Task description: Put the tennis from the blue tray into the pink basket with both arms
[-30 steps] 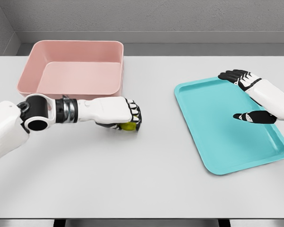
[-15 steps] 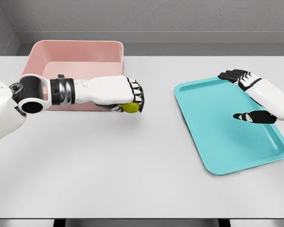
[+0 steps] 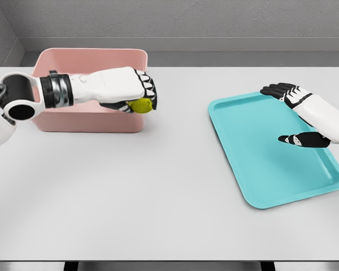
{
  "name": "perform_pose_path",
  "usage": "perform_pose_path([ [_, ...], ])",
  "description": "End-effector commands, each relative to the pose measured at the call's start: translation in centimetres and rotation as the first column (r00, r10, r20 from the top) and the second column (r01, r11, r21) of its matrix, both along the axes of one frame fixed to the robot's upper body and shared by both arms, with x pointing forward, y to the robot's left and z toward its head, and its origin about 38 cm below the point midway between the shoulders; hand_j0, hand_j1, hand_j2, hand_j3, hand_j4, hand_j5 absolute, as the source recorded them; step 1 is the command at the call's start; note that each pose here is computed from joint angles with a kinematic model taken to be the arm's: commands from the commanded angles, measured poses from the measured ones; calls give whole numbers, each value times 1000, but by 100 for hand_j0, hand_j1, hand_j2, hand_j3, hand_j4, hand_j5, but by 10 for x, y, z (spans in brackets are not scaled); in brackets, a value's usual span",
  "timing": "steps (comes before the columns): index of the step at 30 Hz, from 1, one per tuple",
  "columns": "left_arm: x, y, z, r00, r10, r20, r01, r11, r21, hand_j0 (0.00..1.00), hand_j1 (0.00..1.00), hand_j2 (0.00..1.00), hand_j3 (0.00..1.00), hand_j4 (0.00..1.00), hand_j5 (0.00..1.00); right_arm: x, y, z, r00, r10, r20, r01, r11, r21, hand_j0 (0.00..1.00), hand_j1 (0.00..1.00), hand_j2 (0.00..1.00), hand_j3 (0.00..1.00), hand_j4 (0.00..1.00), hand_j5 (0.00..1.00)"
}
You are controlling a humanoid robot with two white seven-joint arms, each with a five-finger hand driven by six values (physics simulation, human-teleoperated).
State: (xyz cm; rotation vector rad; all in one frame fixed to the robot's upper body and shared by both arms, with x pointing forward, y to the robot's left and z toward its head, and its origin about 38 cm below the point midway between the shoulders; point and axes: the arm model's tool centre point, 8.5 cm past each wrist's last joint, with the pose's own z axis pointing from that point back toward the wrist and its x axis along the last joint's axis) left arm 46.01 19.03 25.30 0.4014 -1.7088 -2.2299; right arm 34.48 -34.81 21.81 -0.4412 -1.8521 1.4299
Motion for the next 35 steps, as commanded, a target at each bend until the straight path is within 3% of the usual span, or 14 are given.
perform_pose_path([
  [1, 5, 11, 6, 999, 35, 4, -35, 999, -14, 54, 54, 54, 54, 54, 54, 0, 0, 1, 1000, 0, -1, 0, 1000, 8, 100, 100, 100, 100, 100, 100],
  [7, 23, 50, 8, 988, 151, -8, -151, 988, -26, 54, 54, 54, 54, 54, 54, 0, 0, 1, 1000, 0, -1, 0, 1000, 8, 100, 100, 100, 100, 100, 100],
  [14, 46, 109, -6, 941, 330, -74, -332, 943, -21, 57, 57, 57, 57, 57, 57, 0, 0, 1, 1000, 0, -1, 0, 1000, 8, 100, 100, 100, 100, 100, 100],
  [15, 49, 114, -6, 935, 346, -75, -348, 937, -21, 64, 64, 64, 64, 64, 64, 0, 0, 1, 1000, 0, -1, 0, 1000, 8, 100, 100, 100, 100, 100, 100],
  [17, 55, 126, -4, 920, 382, -84, -386, 922, -38, 96, 96, 96, 96, 96, 96, 0, 0, 1, 1000, 0, -1, 0, 1000, 8, 100, 100, 100, 100, 100, 100],
  [19, 54, 126, -4, 918, 378, -119, -389, 917, -85, 100, 100, 100, 100, 100, 100, 0, 0, 1, 1000, 0, -1, 0, 1000, 8, 100, 100, 100, 100, 100, 100],
  [24, 52, 128, -3, 917, 377, -127, -390, 916, -94, 100, 100, 100, 100, 100, 100, 0, 0, 1, 1000, 0, -1, 0, 1000, 8, 100, 100, 100, 100, 100, 100],
  [27, 43, 169, -1, 885, 438, -158, -456, 884, -104, 100, 100, 100, 100, 100, 100, 0, 0, 1, 1000, 0, -1, 0, 1000, 8, 100, 100, 100, 100, 100, 100],
  [30, 33, 191, -12, 861, 477, -178, -498, 861, -101, 100, 100, 100, 100, 100, 100, 0, -1, 0, 1000, -1, -2, 1, 1000, 8, 100, 100, 100, 100, 100, 100],
  [35, 31, 198, -7, 854, 489, -178, -513, 849, -126, 100, 100, 100, 100, 100, 100, 0, -1, 0, 1000, -1, -2, 1, 1000, 8, 100, 100, 100, 100, 100, 100],
])
